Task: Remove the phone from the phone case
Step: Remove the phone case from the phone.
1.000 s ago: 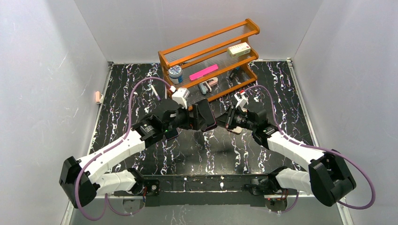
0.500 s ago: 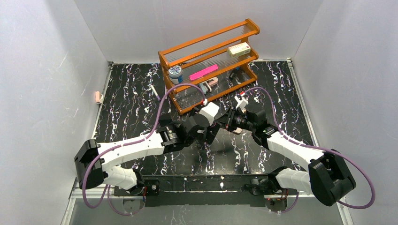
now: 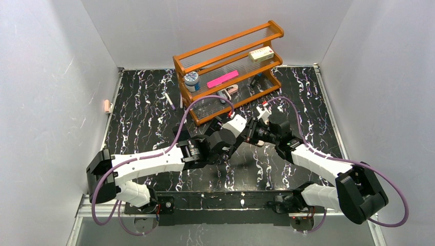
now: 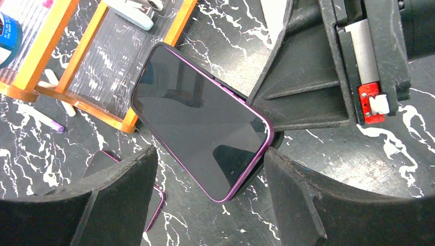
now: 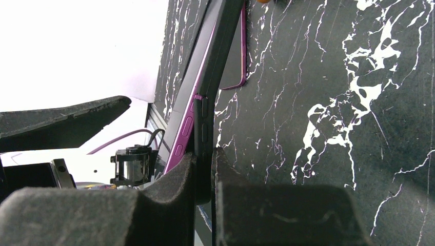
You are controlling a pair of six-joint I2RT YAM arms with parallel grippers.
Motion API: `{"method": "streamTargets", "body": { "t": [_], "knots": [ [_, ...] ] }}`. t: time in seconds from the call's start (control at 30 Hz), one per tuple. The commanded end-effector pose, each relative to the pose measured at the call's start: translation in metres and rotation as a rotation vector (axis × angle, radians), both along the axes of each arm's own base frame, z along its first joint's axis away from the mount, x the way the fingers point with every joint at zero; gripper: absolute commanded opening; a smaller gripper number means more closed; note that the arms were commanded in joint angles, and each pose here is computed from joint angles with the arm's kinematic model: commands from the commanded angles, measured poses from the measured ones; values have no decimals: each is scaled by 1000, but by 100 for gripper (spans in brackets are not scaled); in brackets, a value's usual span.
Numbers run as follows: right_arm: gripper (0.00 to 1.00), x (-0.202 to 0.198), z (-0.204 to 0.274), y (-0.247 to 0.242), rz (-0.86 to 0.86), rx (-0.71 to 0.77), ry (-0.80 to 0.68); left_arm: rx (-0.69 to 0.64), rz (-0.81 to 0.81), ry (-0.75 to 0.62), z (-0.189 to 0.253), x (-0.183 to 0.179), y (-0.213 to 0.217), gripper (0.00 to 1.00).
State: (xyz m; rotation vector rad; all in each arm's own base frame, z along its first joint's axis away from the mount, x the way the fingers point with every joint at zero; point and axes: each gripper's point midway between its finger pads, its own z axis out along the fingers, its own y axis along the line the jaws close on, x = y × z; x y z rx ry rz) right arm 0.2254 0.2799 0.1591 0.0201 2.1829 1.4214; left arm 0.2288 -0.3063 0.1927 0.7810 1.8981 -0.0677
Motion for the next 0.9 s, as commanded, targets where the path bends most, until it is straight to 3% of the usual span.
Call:
{"method": "streamTargets", "body": {
  "t": [0.0, 0.27, 0.53, 0.7, 0.87],
  "knots": [
    [1, 1, 34, 9, 36, 93, -99, 33, 22, -34, 11, 6, 3, 72],
    [1, -1, 39, 10, 49, 107, -97, 160, 48, -54, -2, 11, 7, 67],
    [1, -5, 42, 13, 65, 135, -73, 217, 55, -69, -12, 13, 1, 47],
    [1, -6, 46, 13, 60, 159, -59, 302, 83, -81, -33, 15, 4, 44],
    [1, -5, 49, 12, 45, 169, -57, 384, 81, -103, -45, 15, 6, 33]
  ]
}}
